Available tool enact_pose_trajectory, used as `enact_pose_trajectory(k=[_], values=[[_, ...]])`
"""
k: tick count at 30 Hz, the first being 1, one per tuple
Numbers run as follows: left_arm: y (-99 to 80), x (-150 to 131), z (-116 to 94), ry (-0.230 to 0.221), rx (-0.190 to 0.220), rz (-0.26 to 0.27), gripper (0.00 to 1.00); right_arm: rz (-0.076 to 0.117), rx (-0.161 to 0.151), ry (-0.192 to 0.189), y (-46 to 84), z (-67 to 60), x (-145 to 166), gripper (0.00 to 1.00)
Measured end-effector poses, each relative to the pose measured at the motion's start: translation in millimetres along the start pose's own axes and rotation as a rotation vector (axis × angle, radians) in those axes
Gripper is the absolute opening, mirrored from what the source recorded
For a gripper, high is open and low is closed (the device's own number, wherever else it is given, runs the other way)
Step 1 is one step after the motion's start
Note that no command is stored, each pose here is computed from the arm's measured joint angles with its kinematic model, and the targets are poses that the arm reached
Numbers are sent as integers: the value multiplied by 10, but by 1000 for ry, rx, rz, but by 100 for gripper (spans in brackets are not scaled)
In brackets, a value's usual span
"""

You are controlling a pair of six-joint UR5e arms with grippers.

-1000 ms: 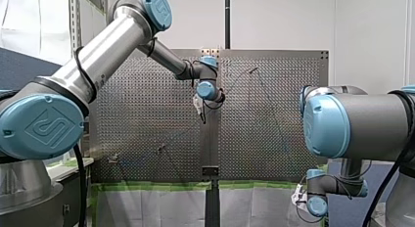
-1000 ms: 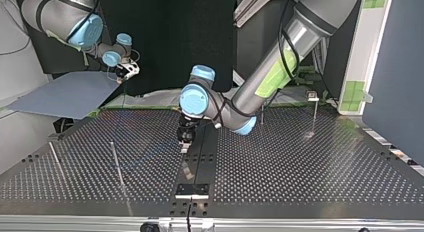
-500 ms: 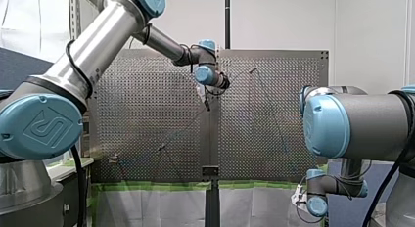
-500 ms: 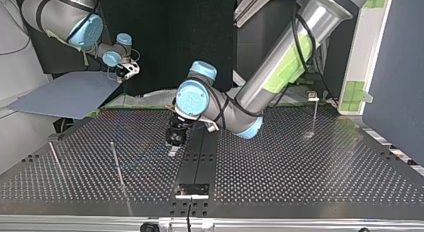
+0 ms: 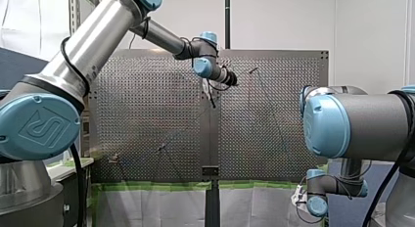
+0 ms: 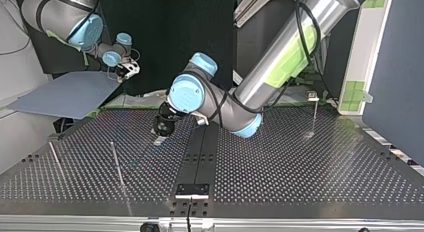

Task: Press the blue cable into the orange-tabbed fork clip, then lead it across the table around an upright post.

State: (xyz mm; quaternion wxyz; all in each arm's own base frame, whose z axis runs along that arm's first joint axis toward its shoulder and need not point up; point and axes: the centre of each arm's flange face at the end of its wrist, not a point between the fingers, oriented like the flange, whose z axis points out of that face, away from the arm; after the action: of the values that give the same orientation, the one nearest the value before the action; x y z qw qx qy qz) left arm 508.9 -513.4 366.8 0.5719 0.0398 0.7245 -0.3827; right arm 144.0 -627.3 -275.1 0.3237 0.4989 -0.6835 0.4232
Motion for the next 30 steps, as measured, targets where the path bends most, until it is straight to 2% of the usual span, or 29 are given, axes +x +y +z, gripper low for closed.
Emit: enact_pose_trajectory(k=[8,10,12,13,16,19,22,26,30], values=[[-553,-387,-185,-73,169,10,89,1,-1,1,4,2,3,0],[-707,-495,-247,-97,215,8,93,1,-1,1,5,2,3,0],[-830,-555,-287,-113,255,-1,93,1,-1,1,5,2,3,0],[-874,-569,-298,-118,271,-6,98,0,0,1,4,2,3,0],[-970,-595,-307,-132,312,-28,100,0,0,1,3,1,2,0],[-1005,-617,-298,-146,335,-41,100,0,0,0,2,1,0,0],[-996,-630,-285,-155,339,-45,100,0,1,-1,1,0,-2,0],[-927,-595,-236,-155,327,-47,100,0,2,-1,-2,-1,-3,0],[-787,-427,-128,-136,294,-48,100,0,5,-2,-9,-2,-5,0]])
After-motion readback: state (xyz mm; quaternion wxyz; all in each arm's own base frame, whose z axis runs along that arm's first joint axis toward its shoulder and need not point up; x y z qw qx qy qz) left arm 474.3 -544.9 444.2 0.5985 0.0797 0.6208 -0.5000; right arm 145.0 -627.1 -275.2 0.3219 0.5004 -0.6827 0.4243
